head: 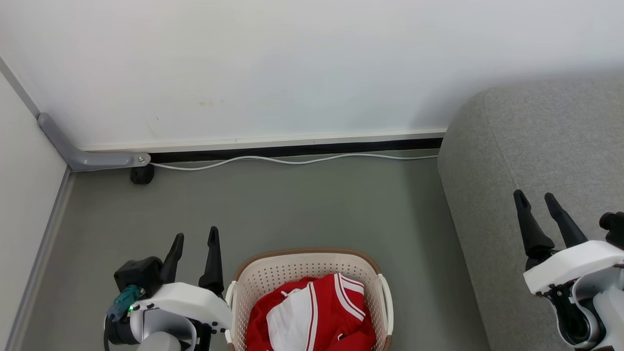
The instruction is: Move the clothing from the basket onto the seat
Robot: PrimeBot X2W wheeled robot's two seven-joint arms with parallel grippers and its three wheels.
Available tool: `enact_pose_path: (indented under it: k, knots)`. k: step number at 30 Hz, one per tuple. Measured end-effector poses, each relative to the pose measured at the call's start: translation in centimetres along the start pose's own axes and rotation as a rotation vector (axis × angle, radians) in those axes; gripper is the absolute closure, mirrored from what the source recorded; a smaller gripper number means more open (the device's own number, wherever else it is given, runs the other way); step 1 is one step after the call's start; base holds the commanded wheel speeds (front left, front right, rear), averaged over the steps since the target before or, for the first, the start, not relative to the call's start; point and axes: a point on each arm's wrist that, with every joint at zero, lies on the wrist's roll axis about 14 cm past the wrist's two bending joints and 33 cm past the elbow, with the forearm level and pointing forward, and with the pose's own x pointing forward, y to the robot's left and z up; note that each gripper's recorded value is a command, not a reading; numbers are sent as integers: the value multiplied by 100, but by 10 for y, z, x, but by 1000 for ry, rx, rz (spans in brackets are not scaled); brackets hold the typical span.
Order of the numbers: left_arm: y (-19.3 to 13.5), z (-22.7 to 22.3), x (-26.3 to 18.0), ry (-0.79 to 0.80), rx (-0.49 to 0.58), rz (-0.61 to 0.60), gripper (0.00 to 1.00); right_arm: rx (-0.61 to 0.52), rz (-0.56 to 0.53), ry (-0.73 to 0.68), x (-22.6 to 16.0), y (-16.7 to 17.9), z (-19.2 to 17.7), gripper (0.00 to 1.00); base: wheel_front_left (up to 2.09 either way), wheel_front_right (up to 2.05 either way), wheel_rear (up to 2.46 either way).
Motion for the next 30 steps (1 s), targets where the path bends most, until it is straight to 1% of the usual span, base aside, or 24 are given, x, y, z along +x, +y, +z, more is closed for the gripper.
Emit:
enact_pose_path:
  k: [4, 24, 30]
  knots:
    - [-3, 3, 3, -16, 54, -11, 0, -49, 11, -24, 4, 0, 9, 0, 0, 0, 0]
    - [-12, 22, 12, -119, 280, -20, 0, -274, 38, -69, 15, -6, 29, 0, 0, 0, 0]
    - [-12, 25, 15, -131, 294, -10, 0, -287, 28, -72, 16, -11, 31, 0, 0, 0, 0]
